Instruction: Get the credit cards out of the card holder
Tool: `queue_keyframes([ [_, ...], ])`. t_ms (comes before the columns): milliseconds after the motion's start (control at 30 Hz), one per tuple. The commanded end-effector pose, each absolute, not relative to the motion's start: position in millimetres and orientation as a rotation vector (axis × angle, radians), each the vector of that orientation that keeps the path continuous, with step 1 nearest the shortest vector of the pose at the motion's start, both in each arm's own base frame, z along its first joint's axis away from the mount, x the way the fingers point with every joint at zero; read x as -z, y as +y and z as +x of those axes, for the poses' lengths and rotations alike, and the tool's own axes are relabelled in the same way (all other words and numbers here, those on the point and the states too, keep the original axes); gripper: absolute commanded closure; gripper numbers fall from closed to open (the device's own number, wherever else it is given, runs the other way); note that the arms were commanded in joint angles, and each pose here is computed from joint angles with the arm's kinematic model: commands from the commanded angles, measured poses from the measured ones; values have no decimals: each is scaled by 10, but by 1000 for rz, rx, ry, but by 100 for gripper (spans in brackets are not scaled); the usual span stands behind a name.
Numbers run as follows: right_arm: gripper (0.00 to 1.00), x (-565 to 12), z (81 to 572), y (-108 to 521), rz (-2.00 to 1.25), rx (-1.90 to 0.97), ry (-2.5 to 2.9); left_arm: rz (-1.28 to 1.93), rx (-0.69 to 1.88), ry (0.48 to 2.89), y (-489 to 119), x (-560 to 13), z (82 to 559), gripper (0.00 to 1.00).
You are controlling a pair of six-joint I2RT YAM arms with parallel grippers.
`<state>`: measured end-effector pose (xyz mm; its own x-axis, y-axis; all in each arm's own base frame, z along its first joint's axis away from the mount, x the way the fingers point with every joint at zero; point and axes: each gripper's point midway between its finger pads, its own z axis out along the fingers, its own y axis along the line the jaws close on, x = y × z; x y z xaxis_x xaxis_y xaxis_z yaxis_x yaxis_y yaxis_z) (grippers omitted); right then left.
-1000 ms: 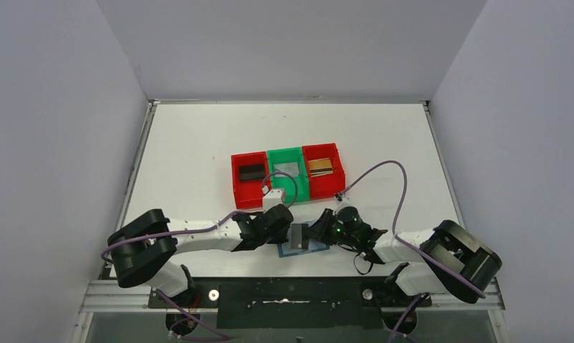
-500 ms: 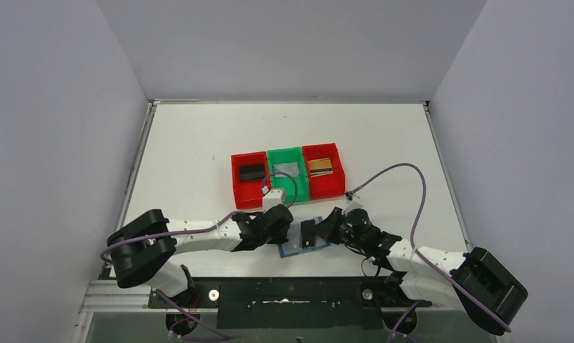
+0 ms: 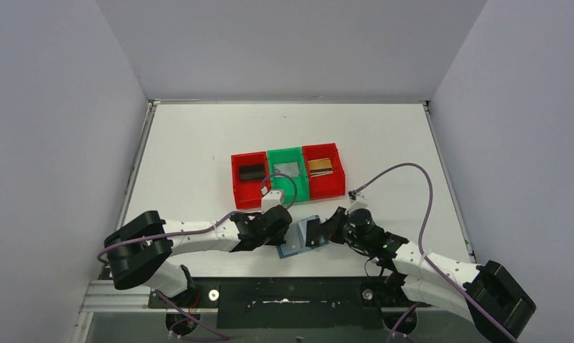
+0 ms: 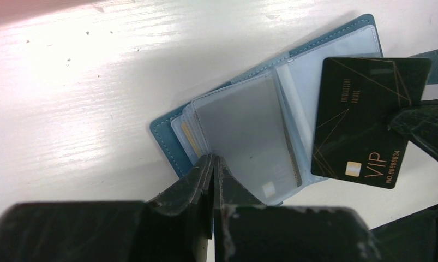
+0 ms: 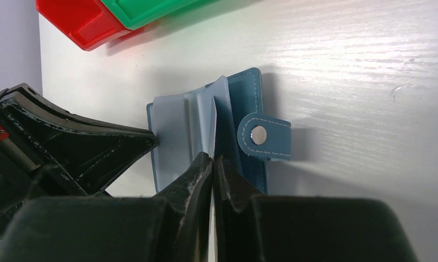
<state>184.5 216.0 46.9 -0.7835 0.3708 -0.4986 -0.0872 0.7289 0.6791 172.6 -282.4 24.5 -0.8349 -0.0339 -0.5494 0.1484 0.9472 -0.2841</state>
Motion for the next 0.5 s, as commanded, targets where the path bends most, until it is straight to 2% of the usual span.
queue_keyframes([
  [0, 100, -724, 2012, 2124, 180, -882, 2223, 110, 352, 2535, -2696, -250, 1715, 99],
  [167, 100, -876, 2048, 2124, 173, -890, 2184, 101, 339, 2527, -2687, -277, 1749, 98],
  [467, 100, -1069, 2083, 2157, 144, -914, 2134, 63, 359, 2497, -2660, -424, 1810, 85],
])
